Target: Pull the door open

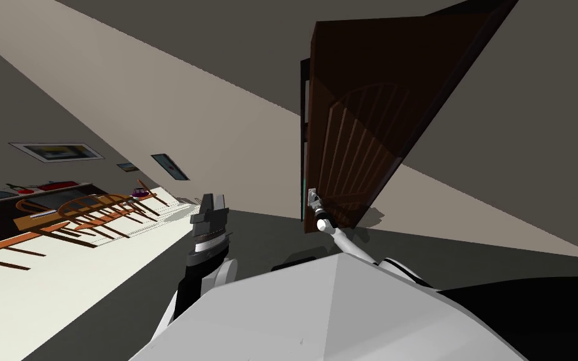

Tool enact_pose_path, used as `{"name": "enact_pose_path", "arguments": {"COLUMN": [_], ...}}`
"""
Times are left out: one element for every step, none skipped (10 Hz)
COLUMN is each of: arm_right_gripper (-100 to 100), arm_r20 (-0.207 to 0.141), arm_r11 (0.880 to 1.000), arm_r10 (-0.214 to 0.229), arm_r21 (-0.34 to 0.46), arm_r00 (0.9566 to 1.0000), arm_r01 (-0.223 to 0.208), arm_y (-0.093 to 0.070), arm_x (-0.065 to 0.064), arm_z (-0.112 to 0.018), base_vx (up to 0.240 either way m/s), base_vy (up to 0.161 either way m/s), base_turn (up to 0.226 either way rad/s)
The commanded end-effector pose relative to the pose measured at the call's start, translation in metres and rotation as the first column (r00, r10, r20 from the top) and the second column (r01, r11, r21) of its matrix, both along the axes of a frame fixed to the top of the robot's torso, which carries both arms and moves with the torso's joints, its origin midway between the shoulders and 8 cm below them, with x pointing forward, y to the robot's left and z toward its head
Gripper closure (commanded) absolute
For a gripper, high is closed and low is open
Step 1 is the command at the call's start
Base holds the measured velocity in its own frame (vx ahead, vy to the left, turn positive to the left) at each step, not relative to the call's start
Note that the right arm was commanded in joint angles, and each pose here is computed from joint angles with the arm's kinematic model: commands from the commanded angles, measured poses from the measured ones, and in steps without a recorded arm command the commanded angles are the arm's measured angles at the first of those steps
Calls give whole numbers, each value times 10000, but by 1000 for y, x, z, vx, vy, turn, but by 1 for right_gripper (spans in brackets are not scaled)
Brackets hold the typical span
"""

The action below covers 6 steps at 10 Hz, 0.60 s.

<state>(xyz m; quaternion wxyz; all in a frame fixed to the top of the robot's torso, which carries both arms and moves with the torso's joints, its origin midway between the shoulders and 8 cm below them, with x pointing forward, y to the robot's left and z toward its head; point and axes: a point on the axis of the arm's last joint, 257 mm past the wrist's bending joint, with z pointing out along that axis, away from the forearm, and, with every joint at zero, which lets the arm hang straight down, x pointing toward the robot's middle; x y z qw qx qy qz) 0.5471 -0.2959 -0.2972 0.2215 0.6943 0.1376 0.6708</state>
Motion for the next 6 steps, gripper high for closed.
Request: {"name": "enact_pose_path", "arguments": {"arm_right_gripper": [-100,-100,-100,-100,-100,-100], "arm_r20": [130,149,225,286,305,369], "arm_r11": [9969,9955,9891,9818,9787,9669], "arm_r10": [-85,-87,-146,-206,-211,-275], "arm_r21": [781,941,1465,1896,2050,2546], "arm_r00": [9999,9999,9996,9994,9993,9989], "arm_r01": [74,72,111,149,144,172], "arm_y": [0,0,0,0,0,0], "arm_x": [1,1,1,1,1,2], "arm_z": [1,1,1,2,2,2], "base_vx": [-77,-73,-71,-85,-69,-76], "base_vy": [-56,-40,-33,-51,-41,-36], "base_turn": [114,46,71,106,37,50]}}
